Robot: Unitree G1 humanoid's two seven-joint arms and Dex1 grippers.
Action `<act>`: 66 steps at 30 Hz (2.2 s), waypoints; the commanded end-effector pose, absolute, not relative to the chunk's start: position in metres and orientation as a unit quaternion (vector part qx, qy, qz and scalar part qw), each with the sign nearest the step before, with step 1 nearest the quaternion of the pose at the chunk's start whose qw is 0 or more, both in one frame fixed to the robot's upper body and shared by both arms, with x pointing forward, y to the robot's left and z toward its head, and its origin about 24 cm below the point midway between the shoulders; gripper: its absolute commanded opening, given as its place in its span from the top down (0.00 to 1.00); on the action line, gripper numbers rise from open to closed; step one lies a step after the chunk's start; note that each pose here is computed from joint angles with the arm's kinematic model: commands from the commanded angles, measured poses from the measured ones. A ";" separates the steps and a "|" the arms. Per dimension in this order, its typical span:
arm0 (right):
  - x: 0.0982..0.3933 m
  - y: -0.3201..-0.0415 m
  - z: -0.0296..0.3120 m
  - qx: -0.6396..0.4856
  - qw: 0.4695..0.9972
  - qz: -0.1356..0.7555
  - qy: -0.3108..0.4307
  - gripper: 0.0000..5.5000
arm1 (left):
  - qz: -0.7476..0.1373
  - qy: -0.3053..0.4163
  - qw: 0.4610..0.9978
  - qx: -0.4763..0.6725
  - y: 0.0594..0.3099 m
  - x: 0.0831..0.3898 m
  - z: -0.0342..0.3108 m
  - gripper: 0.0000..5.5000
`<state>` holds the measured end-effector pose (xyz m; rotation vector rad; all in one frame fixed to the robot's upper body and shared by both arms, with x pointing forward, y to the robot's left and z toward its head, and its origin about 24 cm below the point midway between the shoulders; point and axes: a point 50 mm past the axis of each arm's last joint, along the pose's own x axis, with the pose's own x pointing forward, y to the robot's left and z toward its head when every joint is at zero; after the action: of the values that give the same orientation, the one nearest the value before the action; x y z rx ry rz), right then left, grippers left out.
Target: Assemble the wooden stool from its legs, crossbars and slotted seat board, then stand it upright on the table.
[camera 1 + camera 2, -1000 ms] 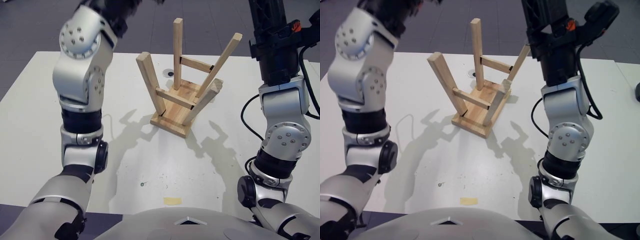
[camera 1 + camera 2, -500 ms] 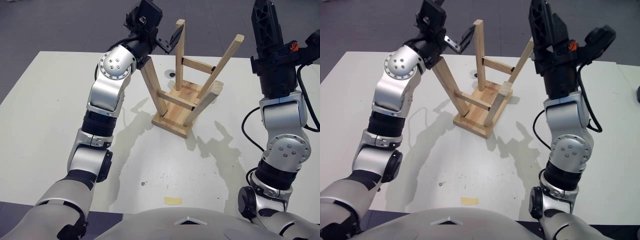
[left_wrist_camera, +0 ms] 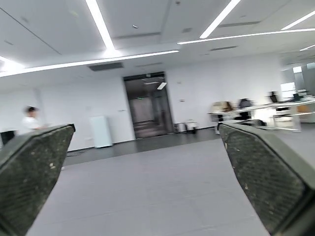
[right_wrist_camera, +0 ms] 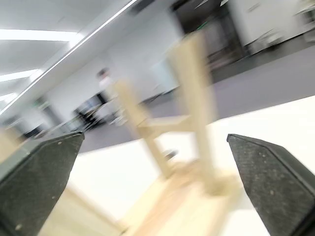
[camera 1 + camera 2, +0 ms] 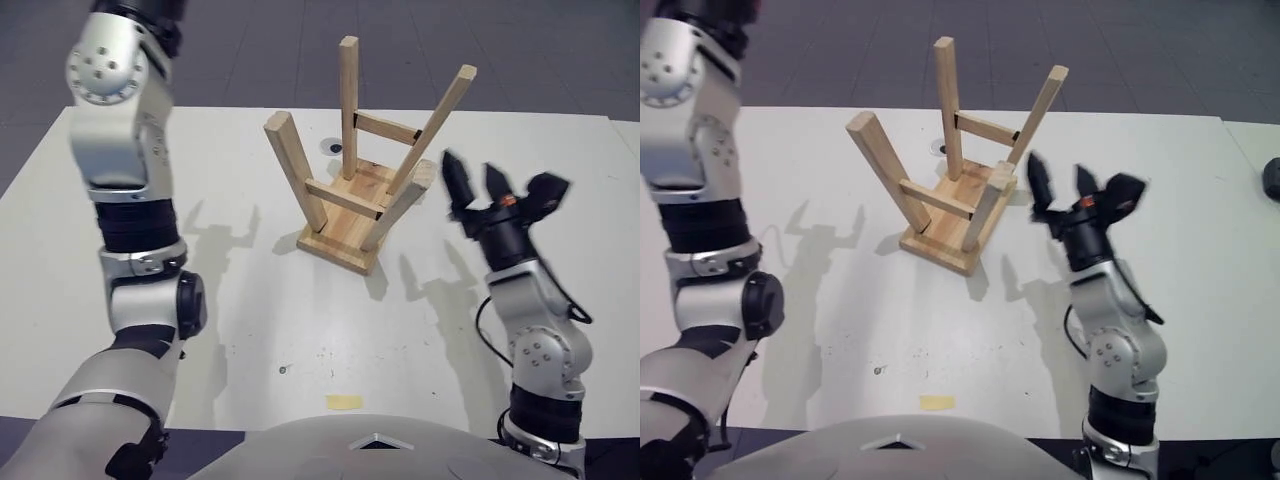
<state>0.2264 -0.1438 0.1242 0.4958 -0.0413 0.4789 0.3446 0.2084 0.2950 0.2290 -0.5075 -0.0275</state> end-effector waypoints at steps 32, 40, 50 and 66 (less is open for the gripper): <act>0.250 -0.176 0.071 0.090 0.857 0.493 0.117 0.02 | -0.518 0.176 0.812 0.202 0.192 0.269 0.110 0.02; 0.240 -0.187 0.067 0.096 0.865 0.473 0.134 0.02 | -0.530 0.187 0.816 0.131 0.192 0.267 0.104 0.02; 0.258 -0.191 0.073 0.161 0.857 0.474 0.125 0.17 | -0.560 0.220 0.798 0.027 0.193 0.286 0.099 0.26; 0.233 -0.180 0.073 0.317 0.772 0.523 0.172 0.61 | -0.577 0.242 0.759 -0.183 0.179 0.266 0.099 0.67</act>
<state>0.2452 -0.1883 0.0749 0.5636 0.3197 1.0953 0.2793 0.1946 0.0924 -0.2601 0.5388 -1.1678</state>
